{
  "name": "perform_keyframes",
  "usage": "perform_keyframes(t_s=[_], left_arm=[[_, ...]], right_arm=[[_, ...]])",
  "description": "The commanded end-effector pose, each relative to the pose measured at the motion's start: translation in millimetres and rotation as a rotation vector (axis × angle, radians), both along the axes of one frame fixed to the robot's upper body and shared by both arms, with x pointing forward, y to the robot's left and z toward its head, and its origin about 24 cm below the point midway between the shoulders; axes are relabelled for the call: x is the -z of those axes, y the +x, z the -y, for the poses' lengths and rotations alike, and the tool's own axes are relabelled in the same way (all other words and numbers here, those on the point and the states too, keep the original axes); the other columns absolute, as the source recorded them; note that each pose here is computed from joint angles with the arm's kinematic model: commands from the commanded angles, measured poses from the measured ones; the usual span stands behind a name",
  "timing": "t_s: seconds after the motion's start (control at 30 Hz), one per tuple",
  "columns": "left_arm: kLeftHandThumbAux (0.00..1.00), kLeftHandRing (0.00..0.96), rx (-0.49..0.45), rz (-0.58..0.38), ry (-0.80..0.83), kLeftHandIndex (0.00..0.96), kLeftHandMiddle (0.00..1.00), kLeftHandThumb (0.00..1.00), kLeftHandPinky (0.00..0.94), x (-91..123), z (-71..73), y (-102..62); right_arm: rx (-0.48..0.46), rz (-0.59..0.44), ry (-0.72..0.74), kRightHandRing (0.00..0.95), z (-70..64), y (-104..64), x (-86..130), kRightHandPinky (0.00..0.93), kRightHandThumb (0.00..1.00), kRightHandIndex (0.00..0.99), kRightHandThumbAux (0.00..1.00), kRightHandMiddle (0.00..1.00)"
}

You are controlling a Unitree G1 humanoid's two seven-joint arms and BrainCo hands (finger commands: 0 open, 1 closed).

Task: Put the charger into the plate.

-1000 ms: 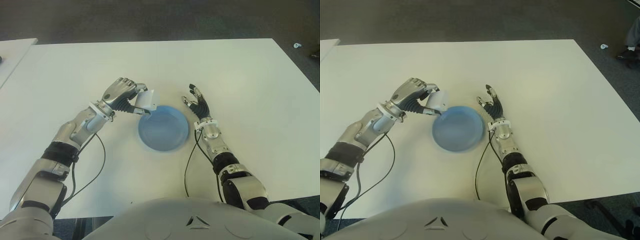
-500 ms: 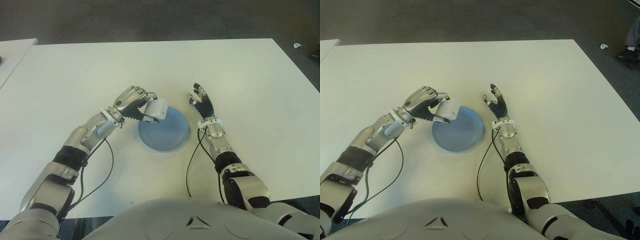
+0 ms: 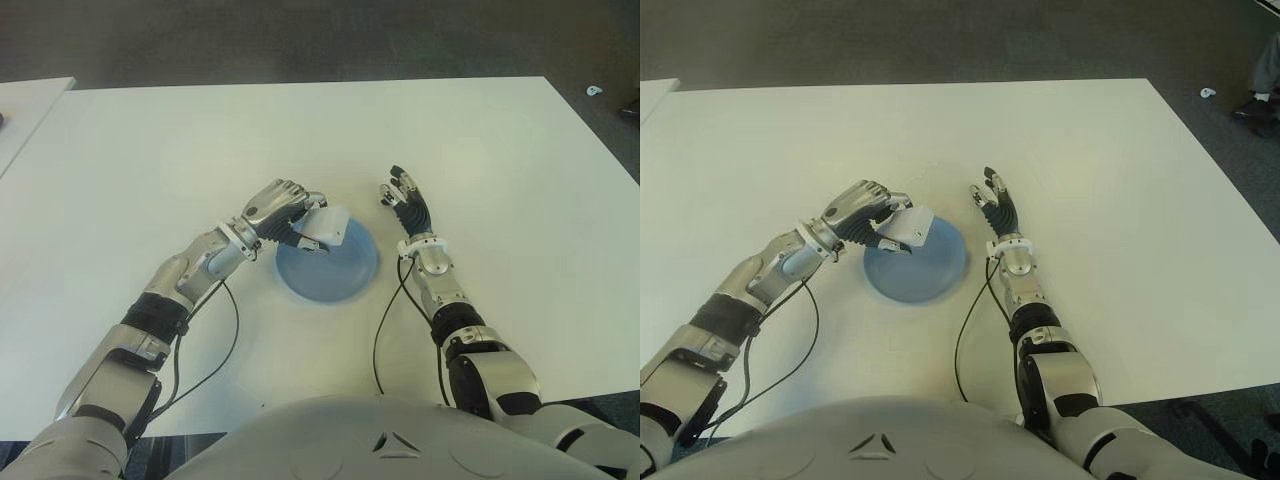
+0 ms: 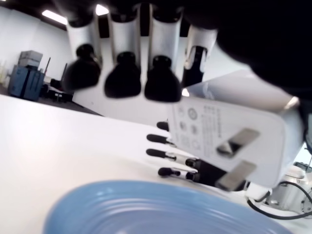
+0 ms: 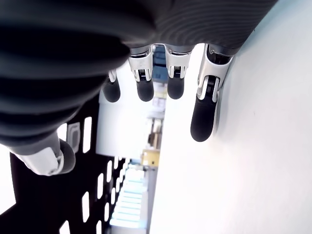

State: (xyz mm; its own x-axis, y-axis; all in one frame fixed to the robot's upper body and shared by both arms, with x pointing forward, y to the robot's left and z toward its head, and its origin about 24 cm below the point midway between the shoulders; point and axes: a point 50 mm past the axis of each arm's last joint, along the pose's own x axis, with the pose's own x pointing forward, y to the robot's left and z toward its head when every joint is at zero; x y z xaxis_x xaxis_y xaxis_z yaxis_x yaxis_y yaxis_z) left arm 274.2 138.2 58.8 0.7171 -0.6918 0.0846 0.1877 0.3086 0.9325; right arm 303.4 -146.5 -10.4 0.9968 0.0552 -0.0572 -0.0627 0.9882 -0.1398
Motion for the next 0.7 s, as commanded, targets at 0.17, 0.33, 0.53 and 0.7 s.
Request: perform_keyframes(t_s=[0.17,0.33,0.53,0.7], left_arm=[[0.319,0.061,0.013,-0.060,0.180,0.036,0.060,0.385,0.067,3,-7.5,-2.2],[0.241,0.008,0.008,-0.064,0.208,0.004,0.008,0.299,0.008,1,-11.8,-2.4],[0.211,0.000,0.005,-0.059,0.230,0.000,0.000,0.236,0.000,0,-15.8,-1.6],[0.207,0.000,-0.010,-0.044,0.234,0.000,0.000,0.211,0.000,0,-19.5,-0.6]], right_arm=[[0.031,-0.138,-0.013,0.000,7.0,-14.9,25,0.000,0.000,0.000,0.438,0.000],[0.031,-0.134,-0.016,0.000,6.0,-14.8,24,0.000,0.000,0.000,0.439,0.000],[0.027,-0.128,-0.020,0.000,4.5,-15.2,24,0.000,0.000,0.000,0.447,0.000],[0.020,-0.126,-0.018,0.000,3.1,-14.9,24,0.000,0.000,0.000,0.446,0.000]])
